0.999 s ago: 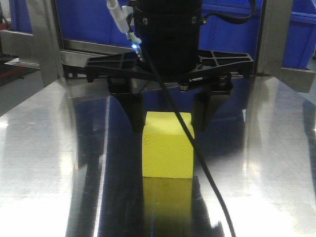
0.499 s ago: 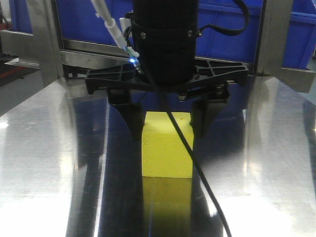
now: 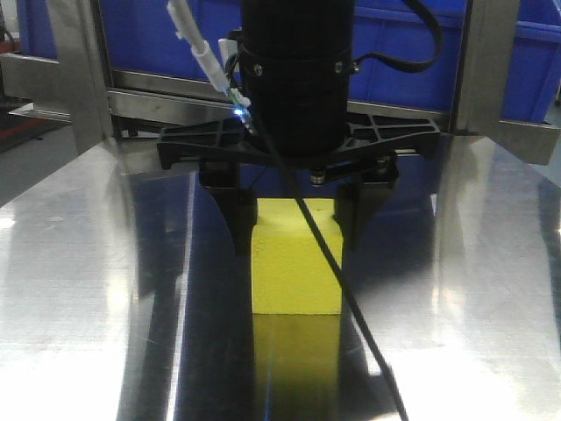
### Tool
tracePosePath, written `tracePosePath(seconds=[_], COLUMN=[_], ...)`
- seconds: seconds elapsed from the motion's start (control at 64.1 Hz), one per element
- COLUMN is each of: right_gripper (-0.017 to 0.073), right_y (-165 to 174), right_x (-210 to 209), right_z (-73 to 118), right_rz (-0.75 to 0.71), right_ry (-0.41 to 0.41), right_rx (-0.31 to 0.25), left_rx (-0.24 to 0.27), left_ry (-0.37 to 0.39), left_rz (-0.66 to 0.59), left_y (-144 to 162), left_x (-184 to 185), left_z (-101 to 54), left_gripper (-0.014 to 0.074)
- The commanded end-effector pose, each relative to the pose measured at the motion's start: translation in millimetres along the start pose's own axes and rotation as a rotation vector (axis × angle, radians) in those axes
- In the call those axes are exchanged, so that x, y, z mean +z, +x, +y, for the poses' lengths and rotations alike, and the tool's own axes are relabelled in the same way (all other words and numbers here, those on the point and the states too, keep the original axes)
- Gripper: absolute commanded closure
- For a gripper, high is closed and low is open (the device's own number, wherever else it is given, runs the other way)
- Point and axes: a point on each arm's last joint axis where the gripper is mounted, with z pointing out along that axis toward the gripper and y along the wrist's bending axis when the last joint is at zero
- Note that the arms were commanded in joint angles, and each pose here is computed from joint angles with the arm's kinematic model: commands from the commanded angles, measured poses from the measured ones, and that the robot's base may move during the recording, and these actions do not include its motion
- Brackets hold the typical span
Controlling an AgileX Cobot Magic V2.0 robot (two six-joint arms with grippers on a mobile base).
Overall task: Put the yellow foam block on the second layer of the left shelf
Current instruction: 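Close the right gripper on the yellow foam cube and lift it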
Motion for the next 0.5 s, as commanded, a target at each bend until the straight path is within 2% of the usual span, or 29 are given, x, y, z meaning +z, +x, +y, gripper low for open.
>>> tracePosePath(seconds=[0.0,0.14,0.343,0.484], right_gripper=[0.0145,0.0145,0.0145,0.0145], right_y=[-7,-7,-11,-20], right_x=[-18,-26,-48,-69], right_z=[1.0,-1.4,-17.9,-38.0], right_rz=[-0.051,-0.059,-0.067,-0.099], right_ry=[-0.060,-0.066,-0.061,-0.072], right_rx=[-0.001,-0.003,-0.169,-0.230], left_rx=[-0.011,-0.011,-0.011,-0.011], left_ry=[0.012,0.012,0.012,0.012], left_rz=[-0.079,-0.079,-0.079,-0.079], left_y=[-1,-1,-1,-1], left_x=[-1,-1,-1,-1], left_z=[-1.2,-1.2,-1.2,-1.2], left_gripper=[0.0457,0.0457,0.0457,0.0457])
